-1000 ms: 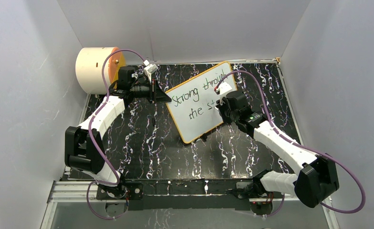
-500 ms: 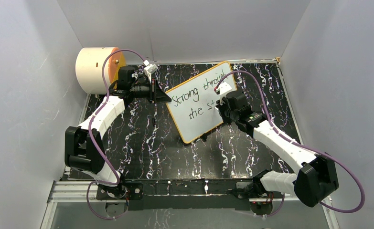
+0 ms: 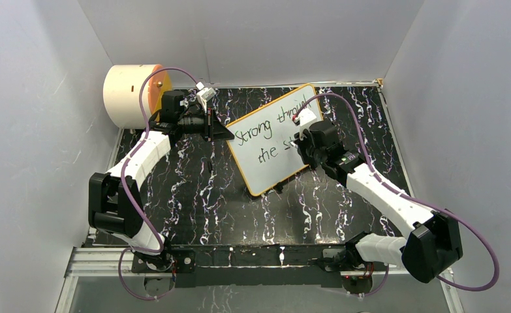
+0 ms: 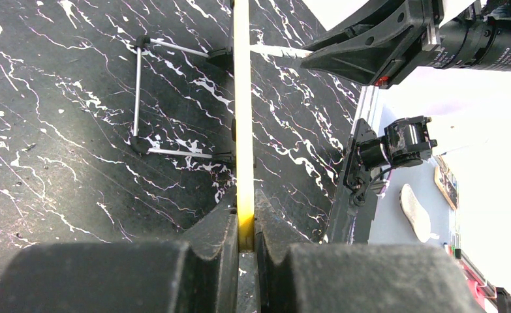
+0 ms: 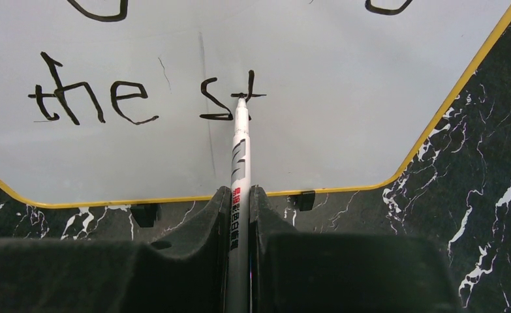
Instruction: Write a sentence on the whiteboard
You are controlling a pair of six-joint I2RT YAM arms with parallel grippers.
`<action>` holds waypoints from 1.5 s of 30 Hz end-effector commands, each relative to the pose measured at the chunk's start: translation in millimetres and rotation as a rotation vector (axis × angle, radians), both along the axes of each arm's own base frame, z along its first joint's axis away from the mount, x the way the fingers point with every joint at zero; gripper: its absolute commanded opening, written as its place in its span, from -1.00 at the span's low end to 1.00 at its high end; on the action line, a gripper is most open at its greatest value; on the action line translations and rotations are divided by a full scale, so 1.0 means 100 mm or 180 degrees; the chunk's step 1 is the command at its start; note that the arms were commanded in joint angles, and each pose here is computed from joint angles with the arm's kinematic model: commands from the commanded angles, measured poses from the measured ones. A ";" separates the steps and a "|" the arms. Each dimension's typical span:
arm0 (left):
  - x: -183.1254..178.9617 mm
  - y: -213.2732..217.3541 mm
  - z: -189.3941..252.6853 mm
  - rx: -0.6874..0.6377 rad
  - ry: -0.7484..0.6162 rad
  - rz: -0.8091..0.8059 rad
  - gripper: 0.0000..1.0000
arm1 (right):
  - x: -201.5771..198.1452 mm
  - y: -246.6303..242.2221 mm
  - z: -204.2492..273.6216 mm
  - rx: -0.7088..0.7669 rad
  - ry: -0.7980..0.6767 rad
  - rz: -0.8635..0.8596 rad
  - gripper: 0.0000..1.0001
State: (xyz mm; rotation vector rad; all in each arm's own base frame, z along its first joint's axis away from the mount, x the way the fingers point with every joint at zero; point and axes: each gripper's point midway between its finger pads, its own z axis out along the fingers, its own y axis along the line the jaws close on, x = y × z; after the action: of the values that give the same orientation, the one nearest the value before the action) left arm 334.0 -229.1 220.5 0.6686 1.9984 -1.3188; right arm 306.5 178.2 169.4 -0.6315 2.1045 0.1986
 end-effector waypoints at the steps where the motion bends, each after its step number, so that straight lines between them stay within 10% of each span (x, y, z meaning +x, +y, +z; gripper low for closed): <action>1: -0.09 0.01 0.11 -0.0032 -0.0067 -0.0060 -1.00 | 0.18 0.09 0.33 0.0187 -0.0302 -0.0038 -1.00; 45: -0.10 0.01 0.11 -0.0036 -0.0056 -0.0068 -1.00 | 0.10 -0.13 0.00 -0.0002 -0.0105 -0.0251 -1.00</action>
State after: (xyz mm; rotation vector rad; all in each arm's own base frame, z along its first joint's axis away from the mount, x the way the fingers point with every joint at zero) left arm 333.9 -229.1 220.5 0.6672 1.9996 -1.3192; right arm 302.2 167.8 153.7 -0.6231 2.1532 0.1512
